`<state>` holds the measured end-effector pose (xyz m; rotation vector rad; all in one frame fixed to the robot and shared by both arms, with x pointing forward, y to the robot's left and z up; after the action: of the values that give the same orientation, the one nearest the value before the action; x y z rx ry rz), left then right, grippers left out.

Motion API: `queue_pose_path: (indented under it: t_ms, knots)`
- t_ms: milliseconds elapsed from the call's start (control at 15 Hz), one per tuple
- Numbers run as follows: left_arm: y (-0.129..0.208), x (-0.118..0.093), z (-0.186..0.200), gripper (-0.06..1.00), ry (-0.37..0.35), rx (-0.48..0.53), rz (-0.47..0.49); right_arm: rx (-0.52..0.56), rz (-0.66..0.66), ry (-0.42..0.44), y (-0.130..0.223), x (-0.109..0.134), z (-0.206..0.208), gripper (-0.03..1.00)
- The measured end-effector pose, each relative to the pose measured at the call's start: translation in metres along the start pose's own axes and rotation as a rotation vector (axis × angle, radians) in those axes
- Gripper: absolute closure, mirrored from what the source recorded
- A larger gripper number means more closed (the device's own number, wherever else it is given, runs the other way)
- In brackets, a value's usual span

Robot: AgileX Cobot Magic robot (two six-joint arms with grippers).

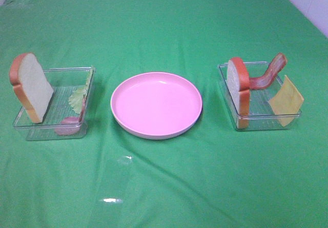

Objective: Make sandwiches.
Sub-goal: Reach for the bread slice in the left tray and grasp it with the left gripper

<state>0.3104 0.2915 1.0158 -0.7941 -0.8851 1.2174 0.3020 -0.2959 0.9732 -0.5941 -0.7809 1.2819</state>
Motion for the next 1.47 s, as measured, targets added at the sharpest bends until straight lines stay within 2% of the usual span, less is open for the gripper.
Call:
queue_pose_path:
  t_ms: [667, 800, 867, 933, 1333, 1400, 1467]
  knots:
    - [-0.005, 0.001, 0.0, -0.04, -0.002, -0.008, 0.001, 0.0, 0.0, 0.0, 0.0, 0.0, 0.0, 0.03]
    - [-0.035, 0.008, -0.005, -0.04, -0.019, -0.071, 0.004, 0.0, 0.0, 0.0, 0.0, 0.0, 0.0, 0.03]
    - [-0.07, 0.017, -0.023, -0.04, -0.033, -0.114, 0.034, 0.0, 0.0, 0.0, 0.0, 0.0, 0.0, 0.03]
    - [-0.076, 0.019, -0.027, -0.04, -0.034, -0.115, 0.041, 0.0, 0.0, 0.0, 0.0, 0.0, 0.0, 0.03]
    - [-0.136, 0.036, -0.108, -0.04, -0.002, 0.101, 0.073, 0.0, 0.0, 0.0, 0.0, 0.0, 0.0, 0.03]
    - [-0.144, 0.039, -0.125, -0.04, 0.008, 0.153, 0.073, 0.0, 0.0, 0.0, 0.0, 0.0, 0.0, 0.03]
    - [-0.148, 0.041, -0.165, -0.04, 0.037, 0.294, 0.061, 0.0, 0.0, 0.0, 0.0, 0.0, 0.0, 0.03]
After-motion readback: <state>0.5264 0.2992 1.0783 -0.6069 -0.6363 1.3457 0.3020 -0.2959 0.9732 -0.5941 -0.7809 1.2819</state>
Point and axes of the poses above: a point on each arm's last joint axis where the gripper is mounted, z pointing back along that axis away from the gripper, x along the wrist's bending axis when the last joint is at zero, y = z × x, the point moved 9 cm from there along -z, pointing out along that axis toward the gripper, and after that the axes turned 11 degrees about -z, right-handed, at the moved point
